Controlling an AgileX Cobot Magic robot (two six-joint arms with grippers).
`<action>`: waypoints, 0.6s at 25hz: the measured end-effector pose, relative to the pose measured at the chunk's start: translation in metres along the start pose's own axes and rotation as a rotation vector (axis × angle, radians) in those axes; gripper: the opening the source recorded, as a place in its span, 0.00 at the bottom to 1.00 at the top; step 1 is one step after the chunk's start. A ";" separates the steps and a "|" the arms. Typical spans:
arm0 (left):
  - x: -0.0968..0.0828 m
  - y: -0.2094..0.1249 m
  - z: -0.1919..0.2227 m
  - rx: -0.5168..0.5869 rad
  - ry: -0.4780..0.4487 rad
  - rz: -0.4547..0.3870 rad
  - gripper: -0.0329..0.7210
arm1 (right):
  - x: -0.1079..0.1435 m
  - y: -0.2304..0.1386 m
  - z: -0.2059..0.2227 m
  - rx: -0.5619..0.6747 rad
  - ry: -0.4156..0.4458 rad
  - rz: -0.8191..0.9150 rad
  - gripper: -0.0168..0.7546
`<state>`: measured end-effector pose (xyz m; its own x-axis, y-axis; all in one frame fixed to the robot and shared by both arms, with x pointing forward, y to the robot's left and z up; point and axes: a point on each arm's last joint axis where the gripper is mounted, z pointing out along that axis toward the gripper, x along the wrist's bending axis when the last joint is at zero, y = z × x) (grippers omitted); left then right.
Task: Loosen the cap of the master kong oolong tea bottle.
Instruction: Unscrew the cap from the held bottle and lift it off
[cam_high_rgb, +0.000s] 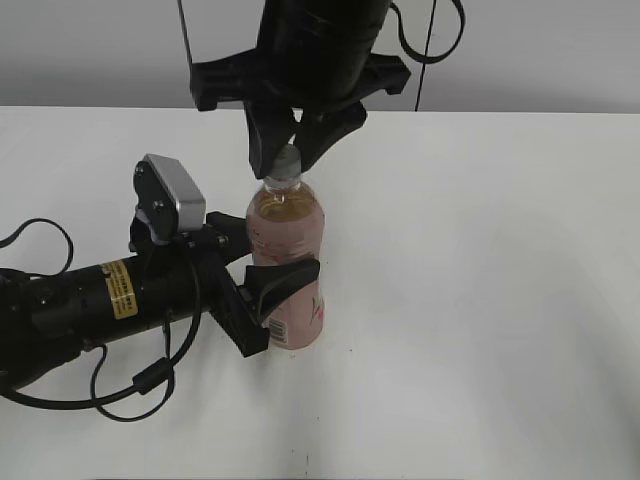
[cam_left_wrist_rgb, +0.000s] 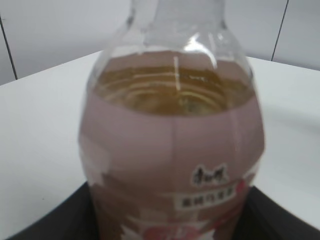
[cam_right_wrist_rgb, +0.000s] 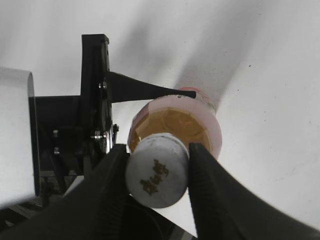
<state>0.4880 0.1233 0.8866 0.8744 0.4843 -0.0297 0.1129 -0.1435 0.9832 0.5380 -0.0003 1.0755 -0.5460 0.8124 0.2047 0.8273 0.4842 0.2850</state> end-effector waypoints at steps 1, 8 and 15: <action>0.000 0.000 0.000 0.000 0.001 0.000 0.56 | 0.000 0.000 0.000 0.000 0.000 -0.030 0.39; 0.000 0.000 0.000 0.000 0.001 0.000 0.56 | 0.000 0.000 0.000 -0.001 0.001 -0.620 0.39; 0.000 0.000 0.000 0.000 -0.002 0.001 0.56 | 0.000 0.000 0.000 0.001 0.002 -1.321 0.38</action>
<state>0.4879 0.1233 0.8866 0.8753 0.4827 -0.0293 0.1124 -0.1441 0.9832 0.5380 -0.0002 1.0751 -0.9370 -0.2685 -0.2236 -0.3241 0.9070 0.2690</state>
